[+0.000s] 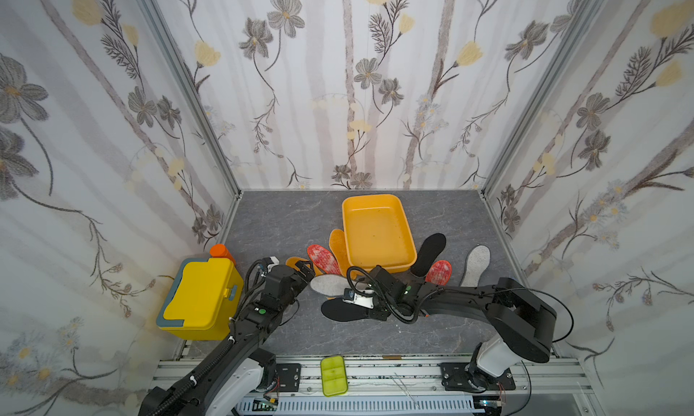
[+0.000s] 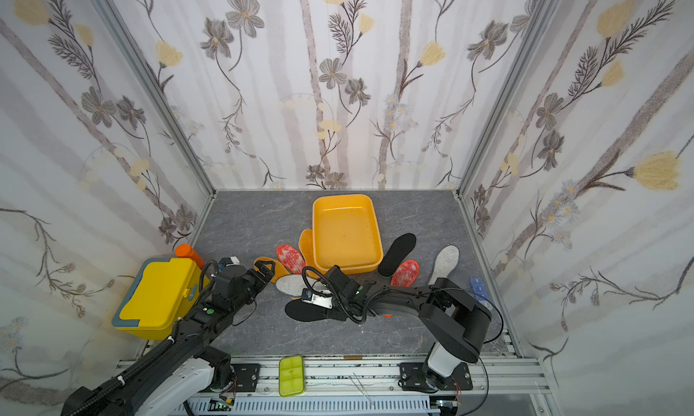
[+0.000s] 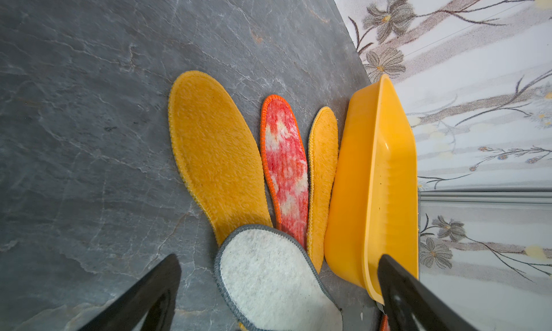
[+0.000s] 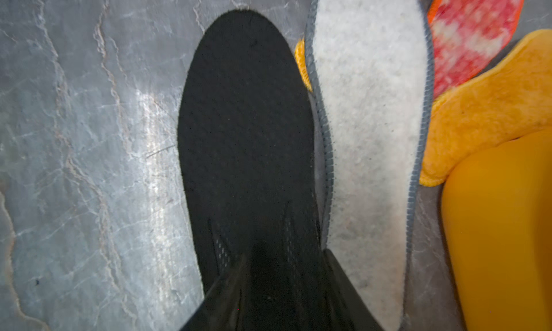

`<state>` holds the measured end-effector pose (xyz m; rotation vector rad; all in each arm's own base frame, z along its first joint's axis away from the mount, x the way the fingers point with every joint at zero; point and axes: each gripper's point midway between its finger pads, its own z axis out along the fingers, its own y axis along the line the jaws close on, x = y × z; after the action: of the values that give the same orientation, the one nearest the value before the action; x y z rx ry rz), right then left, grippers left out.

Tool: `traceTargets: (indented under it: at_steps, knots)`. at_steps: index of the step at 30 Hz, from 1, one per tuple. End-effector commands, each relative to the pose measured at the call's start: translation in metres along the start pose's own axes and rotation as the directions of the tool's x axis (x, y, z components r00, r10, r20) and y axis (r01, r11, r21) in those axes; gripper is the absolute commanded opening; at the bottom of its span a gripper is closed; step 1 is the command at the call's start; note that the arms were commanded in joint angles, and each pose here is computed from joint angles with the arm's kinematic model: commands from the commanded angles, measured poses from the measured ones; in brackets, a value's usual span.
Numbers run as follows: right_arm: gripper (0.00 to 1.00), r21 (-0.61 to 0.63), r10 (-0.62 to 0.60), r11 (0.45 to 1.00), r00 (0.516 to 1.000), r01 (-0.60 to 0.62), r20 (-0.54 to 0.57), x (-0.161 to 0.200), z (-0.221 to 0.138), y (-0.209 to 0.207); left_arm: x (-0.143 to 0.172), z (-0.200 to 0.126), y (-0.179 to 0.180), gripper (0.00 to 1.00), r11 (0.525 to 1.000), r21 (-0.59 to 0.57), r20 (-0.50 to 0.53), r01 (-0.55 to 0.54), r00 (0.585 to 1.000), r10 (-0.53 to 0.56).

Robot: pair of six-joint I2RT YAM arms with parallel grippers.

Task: Put the insoles into the storage box
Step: Pick up the insole from the center of the board.

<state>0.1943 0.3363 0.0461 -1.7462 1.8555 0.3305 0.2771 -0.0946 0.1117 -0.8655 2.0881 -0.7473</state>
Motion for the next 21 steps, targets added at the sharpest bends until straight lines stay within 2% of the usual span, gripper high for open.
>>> traceTargets:
  at_steps: [1,9,21]
  knots:
    - [0.43,0.054,-0.018,0.998,1.000,0.017,0.013,-0.003,-0.002,-0.011,-0.002,0.000,-0.001,1.00,1.000,0.003,0.011,-0.008,1.000,0.008]
    - [0.44,0.066,-0.008,0.998,0.998,0.012,-0.057,0.015,0.008,-0.018,-0.001,0.002,-0.001,1.00,1.000,0.002,0.004,-0.008,1.000,0.008]
    - [0.44,0.014,-0.003,1.000,0.992,0.005,-0.129,0.034,0.025,-0.009,-0.001,0.001,-0.001,1.00,1.000,0.004,0.008,-0.008,1.000,0.008]
